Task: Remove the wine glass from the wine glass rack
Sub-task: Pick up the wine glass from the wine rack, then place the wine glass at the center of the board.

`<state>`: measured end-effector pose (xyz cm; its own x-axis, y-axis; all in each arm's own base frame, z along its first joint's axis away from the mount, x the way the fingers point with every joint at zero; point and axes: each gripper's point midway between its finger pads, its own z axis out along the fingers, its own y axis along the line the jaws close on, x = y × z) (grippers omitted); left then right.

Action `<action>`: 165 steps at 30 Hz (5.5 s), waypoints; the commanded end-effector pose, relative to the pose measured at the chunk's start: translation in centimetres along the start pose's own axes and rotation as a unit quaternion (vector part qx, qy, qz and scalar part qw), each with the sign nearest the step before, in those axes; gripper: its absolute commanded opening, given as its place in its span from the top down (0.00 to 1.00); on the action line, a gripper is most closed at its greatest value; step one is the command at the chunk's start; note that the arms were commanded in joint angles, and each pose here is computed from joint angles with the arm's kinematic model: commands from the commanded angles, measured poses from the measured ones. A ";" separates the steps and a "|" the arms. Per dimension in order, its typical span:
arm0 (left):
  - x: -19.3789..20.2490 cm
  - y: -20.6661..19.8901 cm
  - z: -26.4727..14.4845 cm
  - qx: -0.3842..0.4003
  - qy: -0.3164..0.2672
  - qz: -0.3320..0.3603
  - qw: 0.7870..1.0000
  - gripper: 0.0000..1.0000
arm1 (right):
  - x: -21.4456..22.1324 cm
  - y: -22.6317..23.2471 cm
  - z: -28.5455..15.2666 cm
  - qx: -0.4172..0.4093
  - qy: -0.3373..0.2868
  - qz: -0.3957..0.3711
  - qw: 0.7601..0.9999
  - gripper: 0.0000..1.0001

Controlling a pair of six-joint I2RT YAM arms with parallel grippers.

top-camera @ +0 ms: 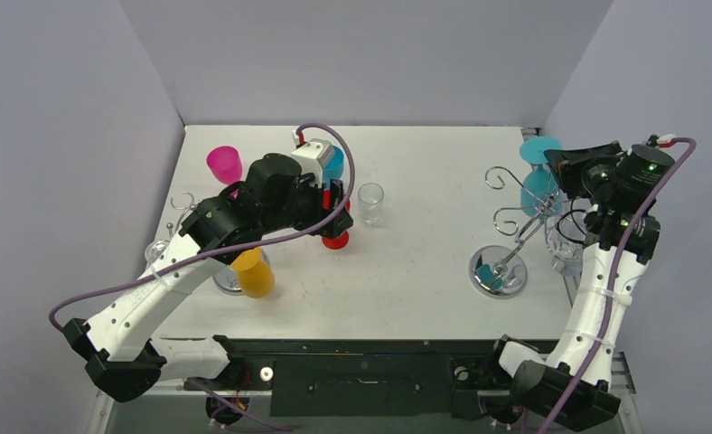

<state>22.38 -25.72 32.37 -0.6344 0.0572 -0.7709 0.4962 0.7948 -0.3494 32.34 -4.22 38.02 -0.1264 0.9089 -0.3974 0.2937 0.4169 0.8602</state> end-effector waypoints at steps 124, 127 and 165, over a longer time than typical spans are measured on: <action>-15.5 4.0 15.9 -0.138 -0.077 -0.012 0.987 1.00 | 3.7 11.0 -7.3 -0.093 -0.058 -0.126 0.986 0.31; -14.0 4.7 18.9 -0.163 -0.063 0.003 0.985 1.00 | 3.7 10.6 -7.7 -0.089 -0.058 -0.136 0.985 0.31; -2.9 -5.9 18.2 -0.098 0.068 0.115 0.986 1.00 | 2.1 8.3 -11.4 -0.052 -0.105 -0.173 0.978 0.32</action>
<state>34.33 -43.84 21.52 -0.6292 0.3518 -0.6931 0.5278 0.8480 -0.0488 24.57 1.75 46.45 -0.0473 0.7112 -0.7014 0.1809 0.6967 0.6942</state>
